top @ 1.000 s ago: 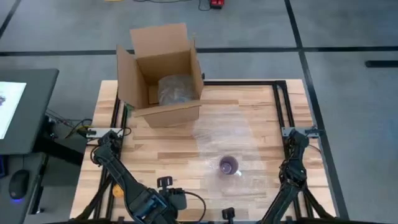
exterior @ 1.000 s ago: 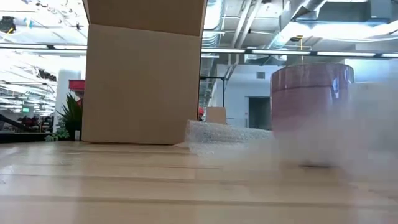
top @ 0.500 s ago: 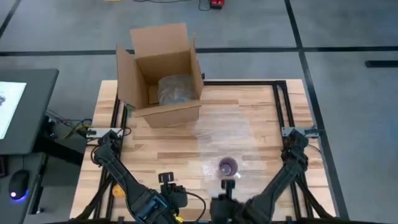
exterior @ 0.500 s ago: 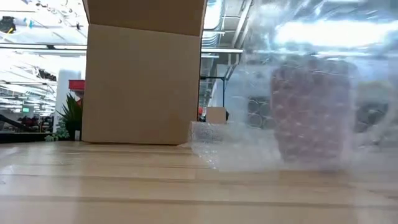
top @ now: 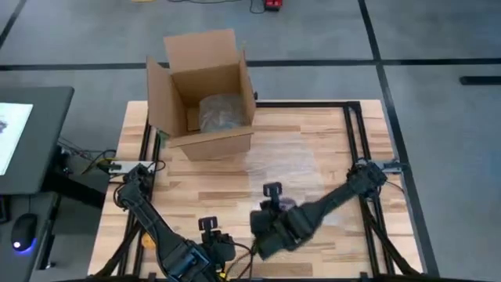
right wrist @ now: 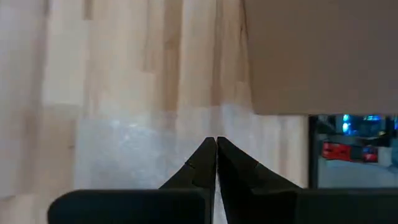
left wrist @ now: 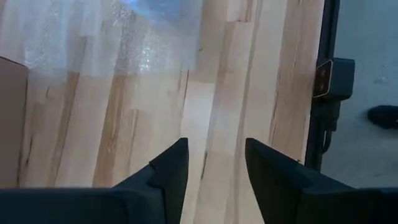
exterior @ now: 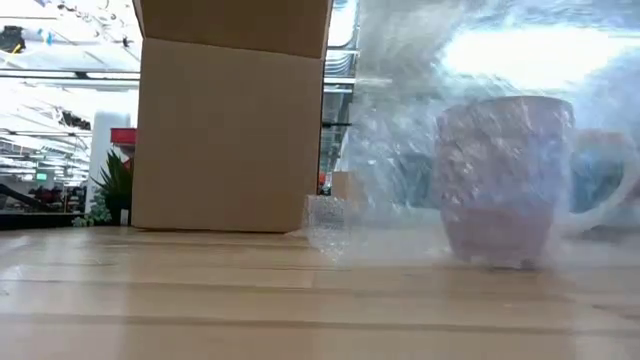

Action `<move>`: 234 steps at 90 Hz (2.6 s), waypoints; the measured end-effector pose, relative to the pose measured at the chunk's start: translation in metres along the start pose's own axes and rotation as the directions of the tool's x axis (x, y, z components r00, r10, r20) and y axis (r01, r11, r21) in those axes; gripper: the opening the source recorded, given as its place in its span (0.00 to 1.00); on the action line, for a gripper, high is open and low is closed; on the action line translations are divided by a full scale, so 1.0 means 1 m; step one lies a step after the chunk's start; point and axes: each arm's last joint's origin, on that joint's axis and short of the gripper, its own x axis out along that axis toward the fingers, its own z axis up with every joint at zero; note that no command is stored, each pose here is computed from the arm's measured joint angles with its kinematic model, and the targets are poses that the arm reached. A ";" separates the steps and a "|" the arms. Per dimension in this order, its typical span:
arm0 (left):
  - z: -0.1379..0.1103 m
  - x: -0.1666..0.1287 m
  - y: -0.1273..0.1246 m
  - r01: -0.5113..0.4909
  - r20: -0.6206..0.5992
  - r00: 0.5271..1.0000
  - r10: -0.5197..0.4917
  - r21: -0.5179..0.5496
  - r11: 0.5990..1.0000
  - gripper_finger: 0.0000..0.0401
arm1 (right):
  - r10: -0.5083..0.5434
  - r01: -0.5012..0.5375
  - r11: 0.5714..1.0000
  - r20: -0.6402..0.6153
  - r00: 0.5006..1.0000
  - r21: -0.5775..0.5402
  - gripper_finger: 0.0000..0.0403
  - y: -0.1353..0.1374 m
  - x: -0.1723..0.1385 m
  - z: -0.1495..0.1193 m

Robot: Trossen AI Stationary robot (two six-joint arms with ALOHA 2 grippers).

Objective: Wrap mug
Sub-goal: Wrap the purple mug with the bubble wrap

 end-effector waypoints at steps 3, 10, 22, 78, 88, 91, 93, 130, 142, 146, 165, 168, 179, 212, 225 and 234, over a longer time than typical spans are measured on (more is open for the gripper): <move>-0.002 -0.001 -0.001 0.003 0.000 1.000 -0.003 -0.006 1.000 0.35 | -0.001 0.001 1.000 -0.008 1.000 -0.007 0.00 -0.005 0.005 0.001; -0.005 -0.003 -0.004 0.007 0.002 1.000 -0.007 -0.023 1.000 0.35 | 0.010 -0.010 1.000 -0.026 1.000 -0.015 0.00 -0.020 0.018 0.005; -0.011 -0.007 -0.008 0.017 0.006 1.000 -0.016 -0.067 0.998 0.35 | 0.079 -0.079 0.997 -0.024 0.997 -0.015 0.00 -0.045 0.040 0.014; -0.021 -0.016 -0.016 0.012 0.065 0.998 -0.003 -0.142 0.990 0.35 | 0.158 -0.139 0.982 -0.156 0.975 0.126 0.00 -0.079 0.065 0.004; -0.020 -0.016 -0.016 -0.001 0.089 0.996 0.012 -0.127 0.992 0.35 | 0.162 -0.142 0.983 -0.185 0.969 0.117 0.00 -0.071 0.059 0.001; -0.020 -0.016 -0.016 -0.005 0.096 0.995 0.017 -0.122 0.993 0.35 | 0.163 -0.143 0.983 -0.186 0.969 0.115 0.00 -0.069 0.058 0.000; -0.020 -0.016 -0.016 -0.006 0.098 0.995 0.018 -0.121 0.993 0.35 | 0.163 -0.143 0.983 -0.188 0.969 0.115 0.00 -0.067 0.059 0.000; -0.019 -0.016 -0.015 -0.009 0.109 0.994 0.027 -0.170 0.985 0.35 | 0.120 -0.107 0.993 -0.394 0.911 0.055 0.00 -0.038 0.090 -0.029; -0.019 -0.016 -0.015 -0.007 0.109 0.994 0.027 -0.188 0.982 0.35 | 0.097 -0.081 0.995 -0.335 0.937 0.061 0.00 -0.055 0.069 -0.030; -0.019 -0.015 -0.015 -0.006 0.108 0.994 0.028 -0.195 0.981 0.35 | 0.084 -0.070 0.996 -0.321 0.944 0.055 0.00 -0.059 0.066 -0.032; -0.016 -0.013 -0.013 -0.010 0.105 0.994 0.032 -0.210 0.978 0.35 | 0.113 -0.093 0.992 -0.265 0.958 0.087 0.00 -0.062 0.071 -0.070; -0.016 -0.013 -0.013 -0.009 0.105 0.994 0.033 -0.217 0.976 0.35 | 0.136 -0.114 0.988 -0.240 0.961 0.100 0.00 -0.063 0.071 -0.077; -0.013 -0.011 -0.011 -0.012 0.102 0.994 0.038 -0.238 0.971 0.35 | 0.215 -0.182 0.962 -0.148 0.965 0.204 0.00 -0.070 0.071 -0.101; -0.004 -0.005 -0.004 -0.018 0.094 0.994 0.047 -0.293 0.956 0.35 | 0.222 -0.183 0.916 -0.071 0.972 0.357 0.00 -0.066 0.113 -0.144; 0.002 -0.002 -0.003 0.003 0.107 0.994 0.034 -0.328 0.945 0.35 | 0.214 -0.175 0.911 -0.067 0.975 0.374 0.02 -0.070 0.122 -0.147; 0.010 0.002 0.000 0.015 0.117 0.993 0.028 -0.352 0.936 0.35 | 0.232 -0.205 0.900 -0.023 0.973 0.385 0.08 -0.075 0.122 -0.144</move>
